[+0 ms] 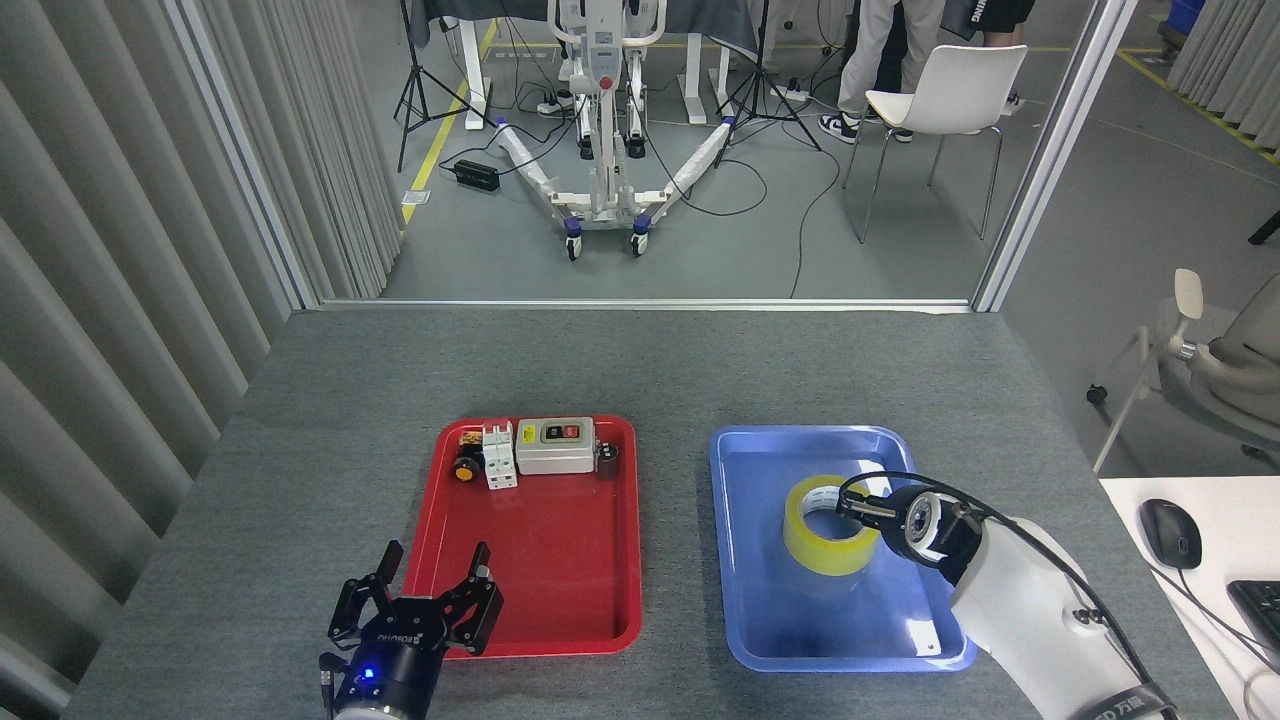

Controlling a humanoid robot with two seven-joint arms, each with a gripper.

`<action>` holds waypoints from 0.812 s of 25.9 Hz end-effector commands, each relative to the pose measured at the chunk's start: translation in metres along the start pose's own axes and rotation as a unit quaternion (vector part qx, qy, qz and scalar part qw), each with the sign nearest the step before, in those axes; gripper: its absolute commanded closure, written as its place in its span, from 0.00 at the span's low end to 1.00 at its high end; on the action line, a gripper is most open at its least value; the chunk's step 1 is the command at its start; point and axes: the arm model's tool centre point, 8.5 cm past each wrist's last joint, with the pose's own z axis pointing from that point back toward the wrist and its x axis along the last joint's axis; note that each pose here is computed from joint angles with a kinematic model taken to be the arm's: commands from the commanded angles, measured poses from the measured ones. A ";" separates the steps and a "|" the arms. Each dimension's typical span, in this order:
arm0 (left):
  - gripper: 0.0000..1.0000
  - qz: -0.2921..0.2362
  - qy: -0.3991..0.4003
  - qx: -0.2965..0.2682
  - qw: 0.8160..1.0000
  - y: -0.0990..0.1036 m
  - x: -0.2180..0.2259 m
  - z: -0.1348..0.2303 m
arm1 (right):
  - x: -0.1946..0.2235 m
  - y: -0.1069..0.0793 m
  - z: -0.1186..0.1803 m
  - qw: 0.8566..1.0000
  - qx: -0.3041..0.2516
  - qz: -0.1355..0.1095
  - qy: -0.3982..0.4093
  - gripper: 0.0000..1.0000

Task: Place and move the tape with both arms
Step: 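Open the right gripper and withdraw it toward the robot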

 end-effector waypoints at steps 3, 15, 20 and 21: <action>0.00 0.004 -0.004 0.011 1.000 0.006 -0.010 0.000 | -0.002 -0.016 0.022 0.995 -0.082 0.048 -0.025 0.29; 0.00 0.003 0.018 0.023 1.000 0.015 -0.025 -0.004 | -0.056 0.035 0.101 0.913 -0.381 0.137 -0.047 0.10; 0.00 0.003 0.023 0.026 0.999 0.016 -0.029 -0.005 | -0.061 0.070 0.122 0.888 -0.436 0.134 -0.054 0.02; 0.00 0.003 0.024 0.026 0.999 0.017 -0.029 -0.005 | -0.063 0.077 0.125 0.890 -0.433 0.134 -0.051 0.01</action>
